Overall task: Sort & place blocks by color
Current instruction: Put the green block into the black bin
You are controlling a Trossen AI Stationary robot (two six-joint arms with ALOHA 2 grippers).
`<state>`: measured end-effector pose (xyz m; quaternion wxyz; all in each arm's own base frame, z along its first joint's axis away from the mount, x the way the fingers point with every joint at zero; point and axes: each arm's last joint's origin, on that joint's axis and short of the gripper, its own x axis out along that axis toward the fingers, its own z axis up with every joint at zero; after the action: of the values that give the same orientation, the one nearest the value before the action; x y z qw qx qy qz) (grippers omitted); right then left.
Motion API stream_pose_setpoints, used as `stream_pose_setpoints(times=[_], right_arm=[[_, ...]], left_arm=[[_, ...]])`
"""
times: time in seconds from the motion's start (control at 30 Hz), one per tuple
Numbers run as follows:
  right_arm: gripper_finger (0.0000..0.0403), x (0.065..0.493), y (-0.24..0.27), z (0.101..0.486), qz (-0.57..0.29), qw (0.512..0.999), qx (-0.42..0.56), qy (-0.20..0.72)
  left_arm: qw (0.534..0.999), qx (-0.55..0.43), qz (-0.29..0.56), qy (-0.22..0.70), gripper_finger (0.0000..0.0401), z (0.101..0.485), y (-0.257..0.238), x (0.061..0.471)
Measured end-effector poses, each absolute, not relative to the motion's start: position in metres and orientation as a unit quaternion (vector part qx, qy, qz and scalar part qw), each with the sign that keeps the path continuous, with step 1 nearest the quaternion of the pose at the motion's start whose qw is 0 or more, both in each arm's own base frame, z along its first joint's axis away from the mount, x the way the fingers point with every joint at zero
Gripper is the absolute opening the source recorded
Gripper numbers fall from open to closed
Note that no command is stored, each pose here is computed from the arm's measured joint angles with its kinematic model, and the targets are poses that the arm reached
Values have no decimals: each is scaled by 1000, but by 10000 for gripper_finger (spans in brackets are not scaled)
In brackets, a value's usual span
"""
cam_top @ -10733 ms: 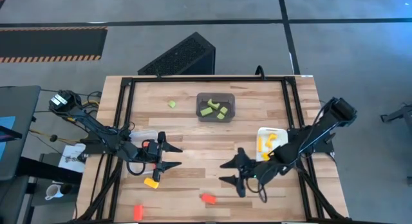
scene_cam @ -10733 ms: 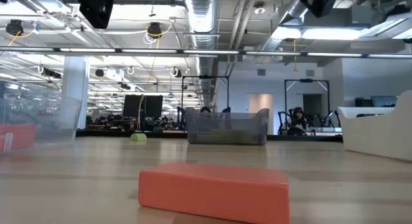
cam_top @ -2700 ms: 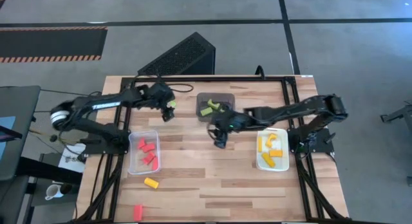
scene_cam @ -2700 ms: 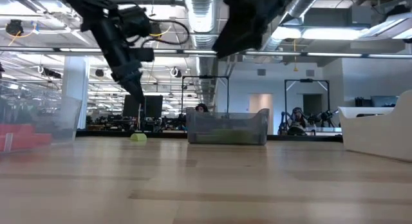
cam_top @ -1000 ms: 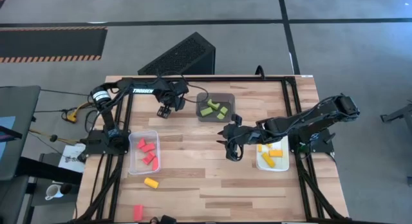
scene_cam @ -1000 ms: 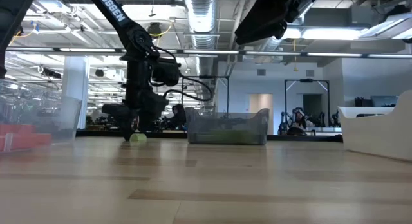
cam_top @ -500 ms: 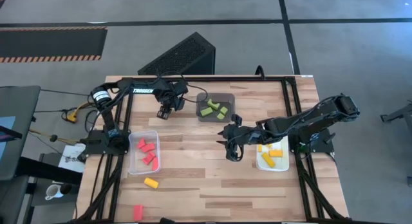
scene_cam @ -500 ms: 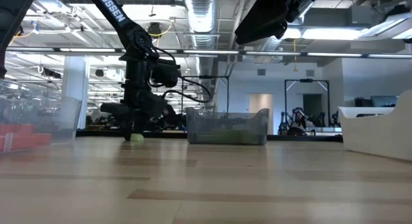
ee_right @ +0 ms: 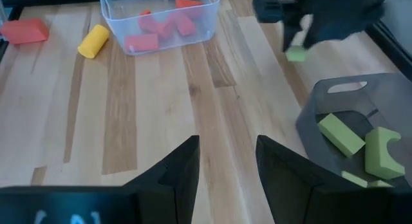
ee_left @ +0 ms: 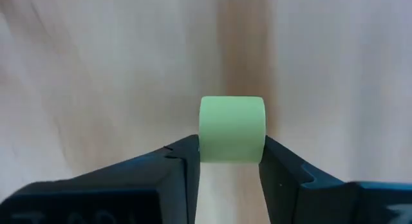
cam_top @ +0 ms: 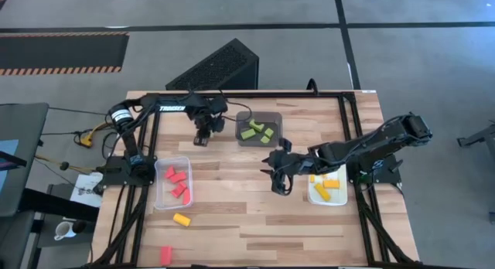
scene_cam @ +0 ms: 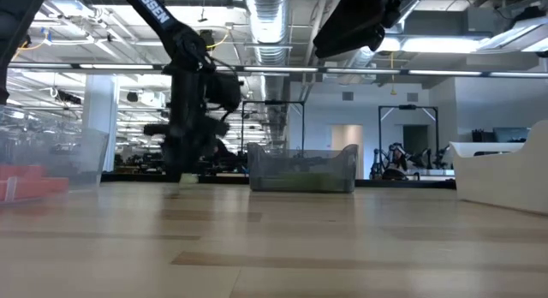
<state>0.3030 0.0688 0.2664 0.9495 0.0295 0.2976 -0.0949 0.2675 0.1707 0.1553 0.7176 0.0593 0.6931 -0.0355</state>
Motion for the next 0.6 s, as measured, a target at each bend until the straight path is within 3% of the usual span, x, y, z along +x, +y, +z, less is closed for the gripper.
stream_pose_setpoints(times=[0.23,0.43,0.6], right_arm=[[175,299,80,266,-98,949,40,296],[175,297,89,266,-96,950,49,294],[175,296,88,269,-99,951,57,287]], left_arm=[[828,7,-58,557,92,200,164,273],[938,26,-69,338,92,234,156,292],[958,96,-51,265,92,236,136,320]])
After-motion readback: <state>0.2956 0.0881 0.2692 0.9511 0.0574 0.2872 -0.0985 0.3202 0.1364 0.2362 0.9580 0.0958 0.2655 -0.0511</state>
